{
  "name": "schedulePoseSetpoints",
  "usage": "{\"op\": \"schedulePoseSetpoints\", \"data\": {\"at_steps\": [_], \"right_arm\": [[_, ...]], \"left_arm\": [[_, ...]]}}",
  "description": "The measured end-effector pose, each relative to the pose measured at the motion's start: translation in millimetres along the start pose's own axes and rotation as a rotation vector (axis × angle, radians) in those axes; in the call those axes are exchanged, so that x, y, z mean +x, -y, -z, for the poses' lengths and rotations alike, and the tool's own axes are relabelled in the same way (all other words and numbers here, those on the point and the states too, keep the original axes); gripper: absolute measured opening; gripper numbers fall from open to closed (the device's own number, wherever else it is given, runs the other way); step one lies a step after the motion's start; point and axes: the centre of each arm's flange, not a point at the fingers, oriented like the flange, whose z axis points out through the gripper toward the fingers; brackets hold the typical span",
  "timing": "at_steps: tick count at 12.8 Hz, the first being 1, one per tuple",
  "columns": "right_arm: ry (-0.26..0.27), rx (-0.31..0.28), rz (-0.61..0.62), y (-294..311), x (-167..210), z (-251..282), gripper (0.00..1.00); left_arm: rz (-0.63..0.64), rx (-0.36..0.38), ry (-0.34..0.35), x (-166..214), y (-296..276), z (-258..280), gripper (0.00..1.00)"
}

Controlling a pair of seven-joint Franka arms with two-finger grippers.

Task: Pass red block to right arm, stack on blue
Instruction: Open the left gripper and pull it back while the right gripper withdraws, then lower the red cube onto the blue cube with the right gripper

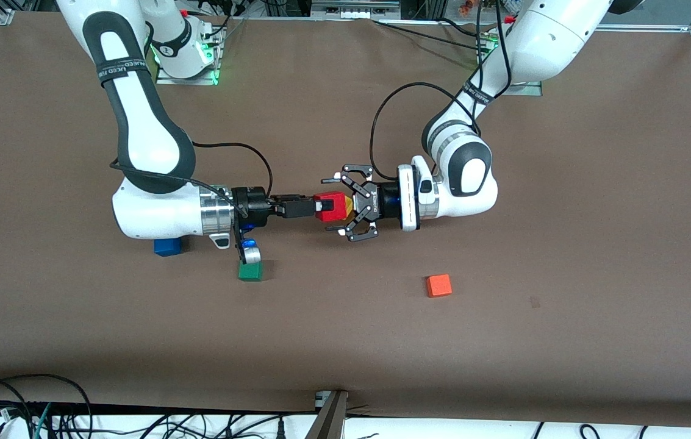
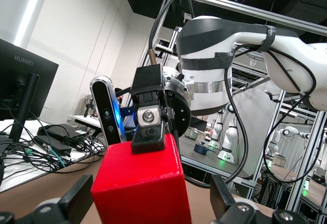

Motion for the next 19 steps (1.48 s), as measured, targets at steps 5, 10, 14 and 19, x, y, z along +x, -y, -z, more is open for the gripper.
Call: {"op": "schedulePoseSetpoints", "data": {"at_steps": [5, 10, 14, 19], "right_arm": [[-0.039, -0.036, 0.014, -6.8, 10.1, 23.6, 0.56], [-0.104, -0.214, 0.131, -28.9, 26.7, 76.0, 0.56], [-0.097, -0.515, 0.252, -53.5, 29.9, 120.1, 0.56], [-0.06, -0.926, 0.356, -92.4, 36.6, 192.6, 0.56]], "left_arm": [[-0.003, 0.027, -0.022, 16.9, 13.4, 17.8, 1.0], [0.019, 0.02, 0.088, 63.0, 31.1, 61.2, 1.0], [0.105, 0.022, 0.327, 105.3, 44.2, 119.0, 1.0], [0.255, 0.005, 0.721, 121.3, 42.4, 181.9, 1.0]]}}
